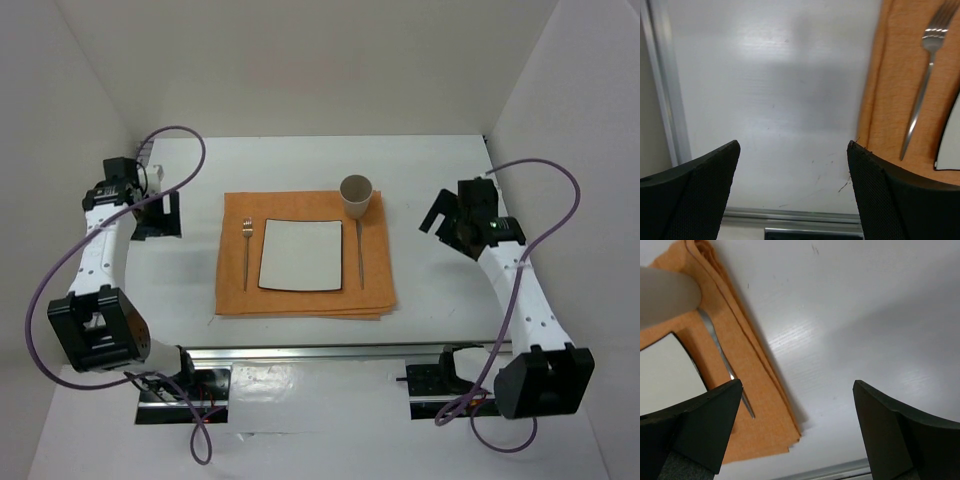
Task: Set the dinner table for one person
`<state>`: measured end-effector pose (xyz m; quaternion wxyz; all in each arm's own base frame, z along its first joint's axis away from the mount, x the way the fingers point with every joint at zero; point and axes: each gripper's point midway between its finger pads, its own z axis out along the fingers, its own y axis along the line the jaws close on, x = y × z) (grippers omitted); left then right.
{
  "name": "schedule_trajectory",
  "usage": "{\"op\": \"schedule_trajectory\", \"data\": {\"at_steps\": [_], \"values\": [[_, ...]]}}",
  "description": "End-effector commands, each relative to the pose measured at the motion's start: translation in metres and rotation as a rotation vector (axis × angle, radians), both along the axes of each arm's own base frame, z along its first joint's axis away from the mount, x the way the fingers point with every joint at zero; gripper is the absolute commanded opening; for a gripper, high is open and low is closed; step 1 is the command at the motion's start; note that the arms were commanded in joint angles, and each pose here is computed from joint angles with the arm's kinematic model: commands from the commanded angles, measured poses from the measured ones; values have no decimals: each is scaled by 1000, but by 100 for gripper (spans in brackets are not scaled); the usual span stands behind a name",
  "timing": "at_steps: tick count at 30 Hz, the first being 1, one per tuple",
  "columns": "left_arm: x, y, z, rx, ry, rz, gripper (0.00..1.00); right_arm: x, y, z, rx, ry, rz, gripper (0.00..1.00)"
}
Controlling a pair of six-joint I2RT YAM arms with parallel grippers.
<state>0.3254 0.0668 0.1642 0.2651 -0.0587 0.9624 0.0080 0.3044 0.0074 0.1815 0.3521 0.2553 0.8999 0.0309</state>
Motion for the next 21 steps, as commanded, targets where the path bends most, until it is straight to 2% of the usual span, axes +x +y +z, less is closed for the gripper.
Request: {"op": "schedule_trajectory", "data": {"at_steps": [1,3,7,11,21], "values": [[-28,20,9,64,-2,7,94,-20,14,-4,102,-12,0,100],[-39,30,16,83,-19,26,95,-32,19,-7,131,3,10,100],[-60,47,12,142,35,60,98,-49,23,-19,160,70,-1,100],[-74,52,8,129,61,84,98,-58,22,-22,153,101,3,100],[-84,41,1,100,55,67,98,-63,27,-4,180,40,29,100]]}}
